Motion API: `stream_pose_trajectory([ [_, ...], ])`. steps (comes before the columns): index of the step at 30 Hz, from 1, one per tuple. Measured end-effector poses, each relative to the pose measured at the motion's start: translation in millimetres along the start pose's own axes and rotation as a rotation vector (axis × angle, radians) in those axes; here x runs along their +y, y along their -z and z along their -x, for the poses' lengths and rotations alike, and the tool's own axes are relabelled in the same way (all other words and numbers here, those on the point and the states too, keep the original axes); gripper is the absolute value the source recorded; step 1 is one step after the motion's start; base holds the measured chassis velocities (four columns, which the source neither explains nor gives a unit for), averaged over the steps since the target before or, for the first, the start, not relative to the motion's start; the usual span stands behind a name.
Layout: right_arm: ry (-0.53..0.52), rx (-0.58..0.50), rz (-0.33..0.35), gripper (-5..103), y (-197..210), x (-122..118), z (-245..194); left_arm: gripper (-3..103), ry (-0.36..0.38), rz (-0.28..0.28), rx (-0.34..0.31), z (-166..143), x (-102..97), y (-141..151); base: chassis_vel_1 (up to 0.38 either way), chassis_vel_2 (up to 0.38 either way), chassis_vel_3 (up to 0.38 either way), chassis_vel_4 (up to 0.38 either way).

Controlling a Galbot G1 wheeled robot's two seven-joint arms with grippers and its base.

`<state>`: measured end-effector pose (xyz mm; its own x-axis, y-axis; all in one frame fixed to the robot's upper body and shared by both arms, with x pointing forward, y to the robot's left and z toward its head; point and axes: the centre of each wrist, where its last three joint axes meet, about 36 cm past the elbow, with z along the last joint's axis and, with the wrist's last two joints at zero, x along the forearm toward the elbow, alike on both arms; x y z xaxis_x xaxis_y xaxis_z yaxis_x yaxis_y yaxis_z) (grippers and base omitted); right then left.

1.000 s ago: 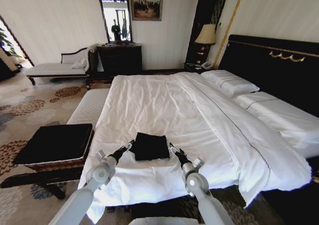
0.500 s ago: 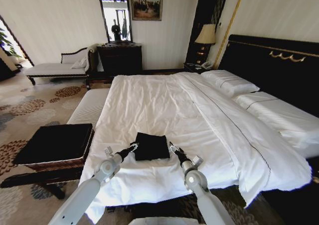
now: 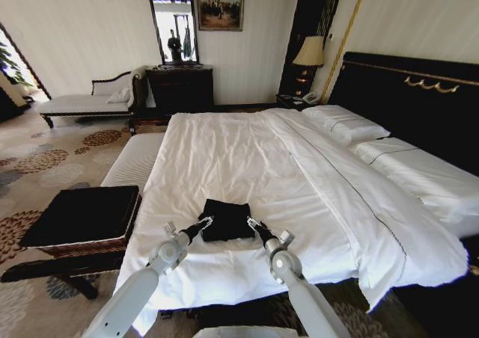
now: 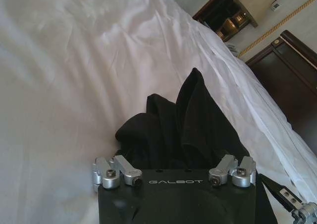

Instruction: Fold the clothes on the bed and place them into the basket.

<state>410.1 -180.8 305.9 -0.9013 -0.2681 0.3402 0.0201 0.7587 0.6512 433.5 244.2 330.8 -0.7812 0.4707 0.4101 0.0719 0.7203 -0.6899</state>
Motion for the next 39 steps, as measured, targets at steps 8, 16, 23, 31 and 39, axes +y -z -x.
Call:
stream_pose_trajectory([
  [8,0.022,0.02,-0.007,96,-7.1,5.5,8.3,57,0.003,0.003,-0.003,1.4,-0.2,4.3,0.0,0.0,0.0,0.0],
  [16,0.031,0.033,-0.021,70,-18.1,10.5,7.8,30,0.011,-0.013,-0.012,10.1,-3.9,2.4,0.0,0.0,0.0,0.0],
  [23,0.034,0.036,-0.026,42,-21.6,13.1,6.2,11,0.006,-0.007,0.0,7.0,-5.6,-6.2,0.0,0.0,0.0,0.0],
  [31,0.035,0.012,-0.062,15,-21.1,14.5,6.2,11,-0.009,0.009,-0.007,2.8,-10.9,-5.9,0.0,0.0,0.0,0.0],
  [39,0.045,-0.066,-0.163,9,-18.7,19.1,1.7,11,-0.046,0.015,-0.025,-6.9,-24.8,-2.2,0.0,0.0,0.0,0.0],
])
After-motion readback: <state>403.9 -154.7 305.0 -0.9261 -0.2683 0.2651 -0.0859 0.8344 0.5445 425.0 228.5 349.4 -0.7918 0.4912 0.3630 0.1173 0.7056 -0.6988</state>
